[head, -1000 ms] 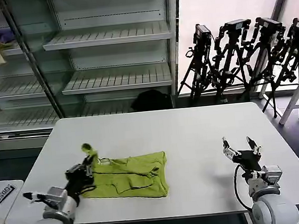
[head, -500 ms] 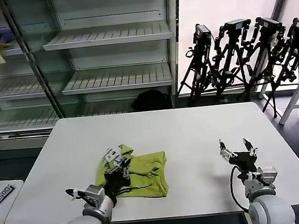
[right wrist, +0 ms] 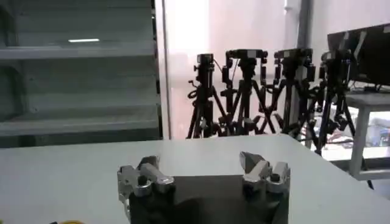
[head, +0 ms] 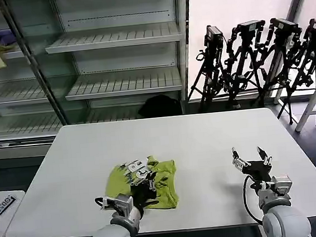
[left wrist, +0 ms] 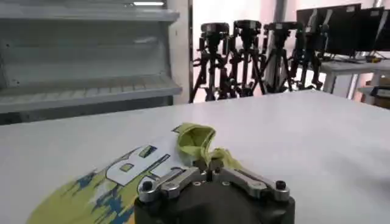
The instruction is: Fold and organize the clothes.
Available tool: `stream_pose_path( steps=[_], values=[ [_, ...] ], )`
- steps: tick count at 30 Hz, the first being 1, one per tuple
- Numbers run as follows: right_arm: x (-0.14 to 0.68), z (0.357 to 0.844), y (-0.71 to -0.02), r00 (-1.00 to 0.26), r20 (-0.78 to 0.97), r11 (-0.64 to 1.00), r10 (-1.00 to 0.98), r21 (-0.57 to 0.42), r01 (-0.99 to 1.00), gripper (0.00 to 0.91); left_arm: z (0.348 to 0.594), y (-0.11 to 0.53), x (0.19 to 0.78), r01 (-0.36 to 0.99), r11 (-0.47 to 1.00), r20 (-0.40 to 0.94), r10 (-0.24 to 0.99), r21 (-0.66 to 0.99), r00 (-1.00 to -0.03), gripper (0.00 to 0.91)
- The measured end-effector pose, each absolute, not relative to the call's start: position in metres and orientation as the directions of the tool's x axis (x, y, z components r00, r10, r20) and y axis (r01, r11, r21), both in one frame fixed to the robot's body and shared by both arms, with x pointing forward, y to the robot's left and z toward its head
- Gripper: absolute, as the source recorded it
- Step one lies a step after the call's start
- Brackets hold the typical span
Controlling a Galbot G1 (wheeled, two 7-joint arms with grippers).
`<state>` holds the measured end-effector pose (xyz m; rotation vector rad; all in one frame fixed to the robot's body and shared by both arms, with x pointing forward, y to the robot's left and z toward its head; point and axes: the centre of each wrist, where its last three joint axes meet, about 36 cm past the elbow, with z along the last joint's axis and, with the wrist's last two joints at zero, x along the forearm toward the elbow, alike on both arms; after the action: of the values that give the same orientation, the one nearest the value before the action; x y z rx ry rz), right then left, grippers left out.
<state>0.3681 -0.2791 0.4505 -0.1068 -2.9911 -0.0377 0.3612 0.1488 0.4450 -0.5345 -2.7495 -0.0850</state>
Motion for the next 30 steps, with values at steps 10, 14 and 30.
stream_pose_path(
  steps=[10, 14, 30],
  values=[
    [0.368, 0.449, -0.274, -0.986, 0.151, 0.997, 0.064, 0.021, 0.068, 0.907, 0.435, 0.131, 0.361, 0.375, 0.927, 0.363, 0.353, -0.011, -0.862, 0.01],
    [0.367, 0.449, -0.272, -0.987, 0.149, 0.998, 0.063, 0.017, 0.066, 0.907, 0.435, 0.124, 0.363, 0.37, 0.929, 0.359, 0.352, -0.021, -0.864, 0.312],
    [0.366, 0.45, -0.266, -0.987, 0.151, 0.999, 0.049, 0.009, 0.05, 0.907, 0.44, 0.095, 0.363, 0.366, 0.927, 0.34, 0.371, -0.084, -0.864, 0.907]
  ],
)
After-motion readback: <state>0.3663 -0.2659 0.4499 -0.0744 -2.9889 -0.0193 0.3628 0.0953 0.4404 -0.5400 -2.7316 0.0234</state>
